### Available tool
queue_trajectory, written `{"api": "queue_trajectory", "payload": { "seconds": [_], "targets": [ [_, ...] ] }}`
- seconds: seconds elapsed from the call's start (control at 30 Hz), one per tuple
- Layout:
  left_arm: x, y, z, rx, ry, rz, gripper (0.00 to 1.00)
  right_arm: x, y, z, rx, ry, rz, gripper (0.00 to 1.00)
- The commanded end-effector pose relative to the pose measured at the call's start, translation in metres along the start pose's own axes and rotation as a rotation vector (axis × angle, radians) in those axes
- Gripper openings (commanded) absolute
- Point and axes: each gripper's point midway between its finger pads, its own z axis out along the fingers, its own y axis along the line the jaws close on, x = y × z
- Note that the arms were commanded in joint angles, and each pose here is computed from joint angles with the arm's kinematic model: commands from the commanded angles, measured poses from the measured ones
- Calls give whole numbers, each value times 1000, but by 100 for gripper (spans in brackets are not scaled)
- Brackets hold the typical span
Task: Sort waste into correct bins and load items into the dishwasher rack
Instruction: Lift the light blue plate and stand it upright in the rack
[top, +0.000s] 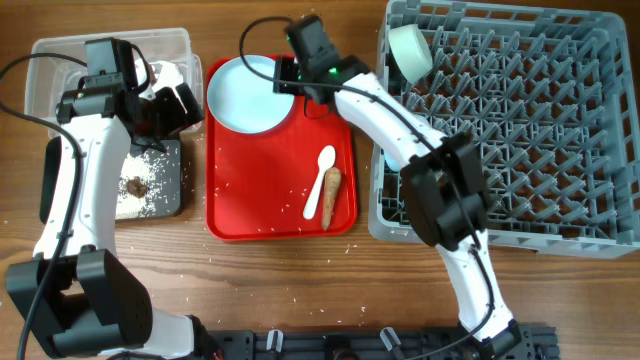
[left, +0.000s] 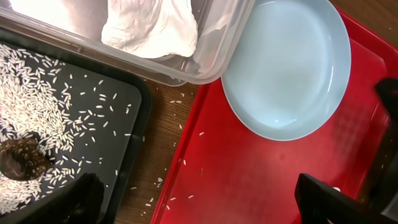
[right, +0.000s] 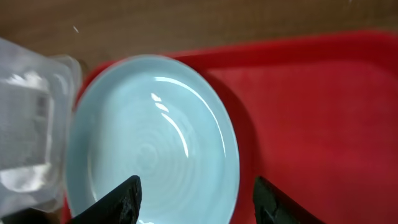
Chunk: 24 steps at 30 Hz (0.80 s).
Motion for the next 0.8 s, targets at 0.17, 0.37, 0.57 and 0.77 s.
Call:
{"api": "queue_trajectory", "payload": {
  "seconds": [0.17,0.37,0.57,0.77],
  "targets": [
    [-6,1,0,-7,-12,-7,100,36,-17,45,51,79,-11,44],
    [-6,1,0,-7,-12,-7,100,47,-34,45,134,109,-10,17],
    [-6,1,0,-7,-12,-7,100,78,-49,24,208,266,-37,8],
    [-6,1,0,-7,-12,-7,100,66,-52,-33,273,290,-107,4]
  ]
}}
